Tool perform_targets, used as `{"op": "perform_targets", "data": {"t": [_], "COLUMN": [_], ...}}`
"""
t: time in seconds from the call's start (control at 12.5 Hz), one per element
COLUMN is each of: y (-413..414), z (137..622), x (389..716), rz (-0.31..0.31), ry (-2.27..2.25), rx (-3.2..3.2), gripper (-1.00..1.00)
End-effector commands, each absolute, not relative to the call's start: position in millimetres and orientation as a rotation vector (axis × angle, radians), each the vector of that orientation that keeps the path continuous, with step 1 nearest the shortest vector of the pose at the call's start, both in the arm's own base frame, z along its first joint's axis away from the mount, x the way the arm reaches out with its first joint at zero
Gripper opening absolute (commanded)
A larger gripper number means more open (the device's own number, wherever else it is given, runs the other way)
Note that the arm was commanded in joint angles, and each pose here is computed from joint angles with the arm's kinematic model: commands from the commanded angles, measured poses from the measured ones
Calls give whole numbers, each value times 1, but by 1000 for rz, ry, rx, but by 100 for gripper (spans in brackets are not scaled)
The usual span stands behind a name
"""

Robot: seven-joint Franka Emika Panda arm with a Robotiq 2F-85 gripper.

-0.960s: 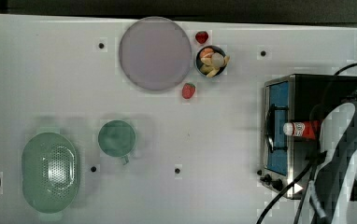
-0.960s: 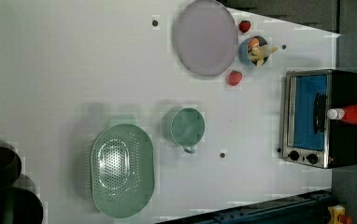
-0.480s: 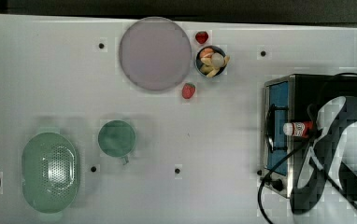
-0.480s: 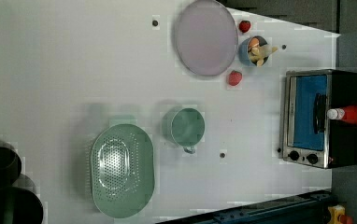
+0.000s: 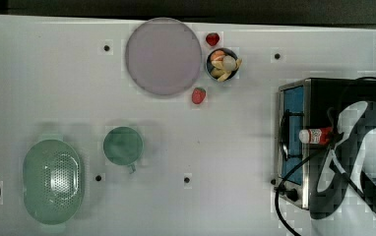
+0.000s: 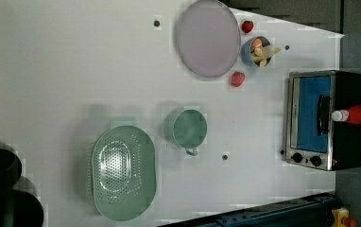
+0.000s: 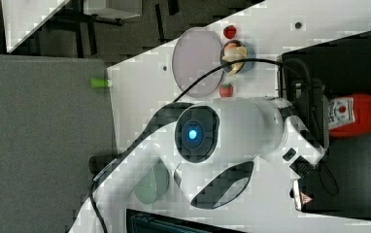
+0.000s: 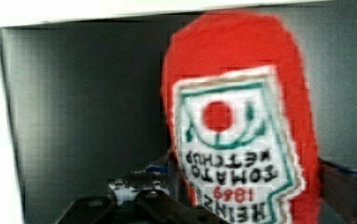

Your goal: Pick Ketchup from oven and place it on table.

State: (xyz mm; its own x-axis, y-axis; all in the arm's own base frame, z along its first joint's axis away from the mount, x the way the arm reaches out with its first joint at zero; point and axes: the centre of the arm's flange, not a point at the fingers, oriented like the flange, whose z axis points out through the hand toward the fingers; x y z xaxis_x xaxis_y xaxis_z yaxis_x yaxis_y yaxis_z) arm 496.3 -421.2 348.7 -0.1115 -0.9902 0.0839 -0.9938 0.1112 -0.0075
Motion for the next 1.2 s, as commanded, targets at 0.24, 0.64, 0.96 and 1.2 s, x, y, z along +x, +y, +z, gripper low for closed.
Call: {"op": "perform_targets", "data": {"t": [0.24,0.64,0.96,1.2], "y": [-421,-410,-376,-332], "z": [366,427,508,560], "x": [499,510,527,548], "rz": [139,184,138,202], "ry": [-2320,-2314,-2147,-2045], "rx": [2055,2118,2204,2301], "gripper": [27,27,27,27]}}
